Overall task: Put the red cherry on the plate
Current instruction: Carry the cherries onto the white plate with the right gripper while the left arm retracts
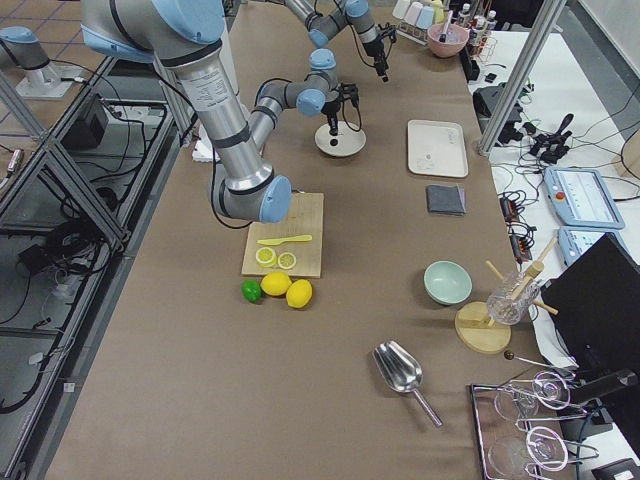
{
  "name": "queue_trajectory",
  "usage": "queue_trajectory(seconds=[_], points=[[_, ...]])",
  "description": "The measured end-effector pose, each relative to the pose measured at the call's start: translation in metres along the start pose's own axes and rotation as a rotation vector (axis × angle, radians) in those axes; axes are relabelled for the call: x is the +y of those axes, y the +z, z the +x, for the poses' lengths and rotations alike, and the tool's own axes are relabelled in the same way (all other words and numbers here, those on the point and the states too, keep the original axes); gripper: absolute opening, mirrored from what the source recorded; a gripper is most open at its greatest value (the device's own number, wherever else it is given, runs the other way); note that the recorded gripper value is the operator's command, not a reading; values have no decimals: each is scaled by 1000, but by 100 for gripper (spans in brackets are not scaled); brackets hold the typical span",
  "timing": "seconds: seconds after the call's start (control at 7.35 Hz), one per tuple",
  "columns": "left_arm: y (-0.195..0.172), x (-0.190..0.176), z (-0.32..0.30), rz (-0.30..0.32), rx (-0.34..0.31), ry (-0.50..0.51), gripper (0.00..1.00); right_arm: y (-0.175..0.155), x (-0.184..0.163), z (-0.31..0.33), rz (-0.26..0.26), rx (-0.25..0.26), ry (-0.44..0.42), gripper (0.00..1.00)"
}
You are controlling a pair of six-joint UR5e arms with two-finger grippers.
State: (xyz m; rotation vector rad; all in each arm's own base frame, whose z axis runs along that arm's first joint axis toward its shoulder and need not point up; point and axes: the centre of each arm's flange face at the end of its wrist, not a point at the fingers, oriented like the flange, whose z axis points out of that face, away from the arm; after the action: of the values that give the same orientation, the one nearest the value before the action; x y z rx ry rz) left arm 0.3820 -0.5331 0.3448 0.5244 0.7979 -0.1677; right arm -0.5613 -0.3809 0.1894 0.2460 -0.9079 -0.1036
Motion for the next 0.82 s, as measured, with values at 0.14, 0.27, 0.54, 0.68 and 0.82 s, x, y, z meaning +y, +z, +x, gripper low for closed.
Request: queue_trajectory(seconds=[0.14, 0.27, 0.54, 0.68, 0.82], points=[[0, -2, -4, 2, -5, -3, 98, 15, 4, -14, 9, 3, 1, 0], [1, -3, -12, 3, -15, -6, 98, 26, 5, -24, 16, 2, 11, 0], [3, -3, -34, 8, -32, -14, 98, 34, 7, -35, 28, -4, 15, 99], [3, -8, -43, 14, -39, -17, 98, 32, 6, -39, 33, -9, 17, 100], [5, -13, -55, 15, -54, -11, 98, 28, 4, -41, 37, -17, 19, 100]])
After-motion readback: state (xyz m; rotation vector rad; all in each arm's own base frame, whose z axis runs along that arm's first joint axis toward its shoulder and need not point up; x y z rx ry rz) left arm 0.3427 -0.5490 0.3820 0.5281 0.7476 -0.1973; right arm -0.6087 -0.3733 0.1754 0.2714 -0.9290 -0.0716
